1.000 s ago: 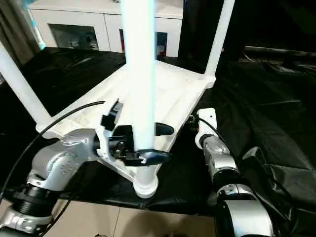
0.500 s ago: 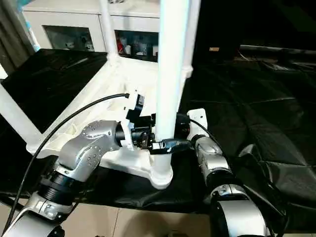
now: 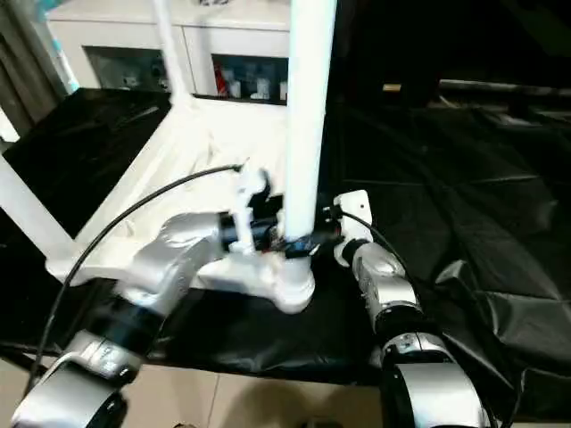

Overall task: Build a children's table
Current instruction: Rotate table base

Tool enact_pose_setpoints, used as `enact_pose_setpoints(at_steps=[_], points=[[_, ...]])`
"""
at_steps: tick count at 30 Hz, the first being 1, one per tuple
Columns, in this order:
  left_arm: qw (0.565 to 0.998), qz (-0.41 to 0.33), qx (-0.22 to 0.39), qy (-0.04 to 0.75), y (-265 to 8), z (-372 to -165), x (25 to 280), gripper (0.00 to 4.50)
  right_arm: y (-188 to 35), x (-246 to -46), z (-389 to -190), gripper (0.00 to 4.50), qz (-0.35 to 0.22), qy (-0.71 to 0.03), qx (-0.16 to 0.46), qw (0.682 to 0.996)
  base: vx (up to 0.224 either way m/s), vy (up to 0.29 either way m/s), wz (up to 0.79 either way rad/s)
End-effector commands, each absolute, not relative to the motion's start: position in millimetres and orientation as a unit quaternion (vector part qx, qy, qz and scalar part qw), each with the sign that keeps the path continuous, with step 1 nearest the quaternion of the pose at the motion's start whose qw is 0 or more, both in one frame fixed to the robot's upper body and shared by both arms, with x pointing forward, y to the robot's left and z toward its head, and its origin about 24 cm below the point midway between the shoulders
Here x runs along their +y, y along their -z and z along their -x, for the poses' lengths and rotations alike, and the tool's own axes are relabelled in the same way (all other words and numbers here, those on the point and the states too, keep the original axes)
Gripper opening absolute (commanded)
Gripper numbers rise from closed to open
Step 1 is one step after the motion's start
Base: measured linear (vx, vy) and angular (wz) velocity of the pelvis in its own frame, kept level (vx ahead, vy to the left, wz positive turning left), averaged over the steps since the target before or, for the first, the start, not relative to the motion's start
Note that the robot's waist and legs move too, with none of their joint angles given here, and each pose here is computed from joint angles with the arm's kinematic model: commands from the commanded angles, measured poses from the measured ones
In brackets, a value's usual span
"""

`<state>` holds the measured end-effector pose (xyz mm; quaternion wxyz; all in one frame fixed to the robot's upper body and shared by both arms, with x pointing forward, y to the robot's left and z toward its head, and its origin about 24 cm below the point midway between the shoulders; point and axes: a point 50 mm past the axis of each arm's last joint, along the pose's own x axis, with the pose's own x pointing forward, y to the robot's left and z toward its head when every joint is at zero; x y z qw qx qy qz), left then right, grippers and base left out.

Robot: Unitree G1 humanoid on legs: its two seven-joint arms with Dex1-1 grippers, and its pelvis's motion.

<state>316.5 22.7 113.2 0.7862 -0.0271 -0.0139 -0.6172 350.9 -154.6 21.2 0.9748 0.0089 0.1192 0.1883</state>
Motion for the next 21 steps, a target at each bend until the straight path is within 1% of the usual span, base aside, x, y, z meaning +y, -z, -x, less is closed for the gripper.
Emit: enact_pose_setpoints(at_steps=[1,2,3,4,7,9,10,11,13,16,17,18,19,20,21], points=[[0.777,0.014,-0.007,0.630,-109,-314,30,4.44,-36,-176.1,-349.3,2.78,-0.019,-0.164,0.070,0.984,0.000,0.000,0.00],[0.775,0.015,-0.006,0.632,-109,-314,30,4.44,-37,-177.7,-349.0,2.78,-0.020,-0.163,0.068,0.984,0.000,0.000,0.00],[0.758,0.027,0.005,0.651,-108,-309,36,4.44,-43,-186.8,-344.8,2.78,-0.027,-0.164,0.049,0.985,0.000,0.000,0.00],[0.756,0.028,0.007,0.654,-107,-309,36,4.44,-44,-187.8,-344.2,2.78,-0.027,-0.165,0.047,0.985,0.000,0.000,0.00],[0.735,0.014,0.023,0.677,-101,-305,53,4.44,-50,-198.5,-332.8,2.78,-0.008,-0.199,0.032,0.979,0.000,0.000,0.00],[0.726,-0.009,0.049,0.686,-94,-306,72,4.44,-55,-206.7,-321.7,2.78,0.016,-0.235,0.031,0.971,0.000,0.000,0.00],[0.720,-0.036,0.075,0.689,-88,-307,89,4.44,-57,-211.1,-313.4,2.78,0.035,-0.263,0.039,0.963,0.000,0.000,0.00],[0.721,-0.045,0.083,0.687,-87,-308,96,4.44,-57,-213.1,-310.4,2.78,0.047,-0.271,0.044,0.961,0.000,0.000,0.00],[0.722,-0.054,0.090,0.684,-85,-309,104,4.44,-57,-215.0,-307.4,2.78,0.059,-0.277,0.050,0.958,0.000,0.000,0.00],[0.729,-0.099,0.117,0.668,-81,-313,122,4.44,-58,-219.9,-295.1,2.78,0.078,-0.303,0.076,0.947,0.000,0.000,0.00],[0.727,-0.107,0.125,0.667,-81,-314,124,4.28,-59,-219.6,-288.4,2.78,0.083,-0.328,0.087,0.937,0.000,0.000,0.00],[0.724,-0.122,0.130,0.666,-79,-315,124,4.28,-59,-220.4,-282.8,2.78,0.092,-0.346,0.098,0.929,0.000,0.000,0.00],[0.724,-0.122,0.130,0.666,-79,-315,124,4.17,-59,-220.4,-282.8,2.78,0.092,-0.346,0.098,0.929,0.000,0.000,0.00],[0.721,-0.137,0.138,0.665,-76,-317,123,4.09,-59,-221.4,-277.4,2.78,0.100,-0.363,0.109,0.920,0.000,0.000,0.00],[0.714,-0.168,0.147,0.663,-71,-319,120,4.05,-61,-222.8,-269.5,2.78,0.112,-0.389,0.125,0.906,0.000,0.000,0.00]])
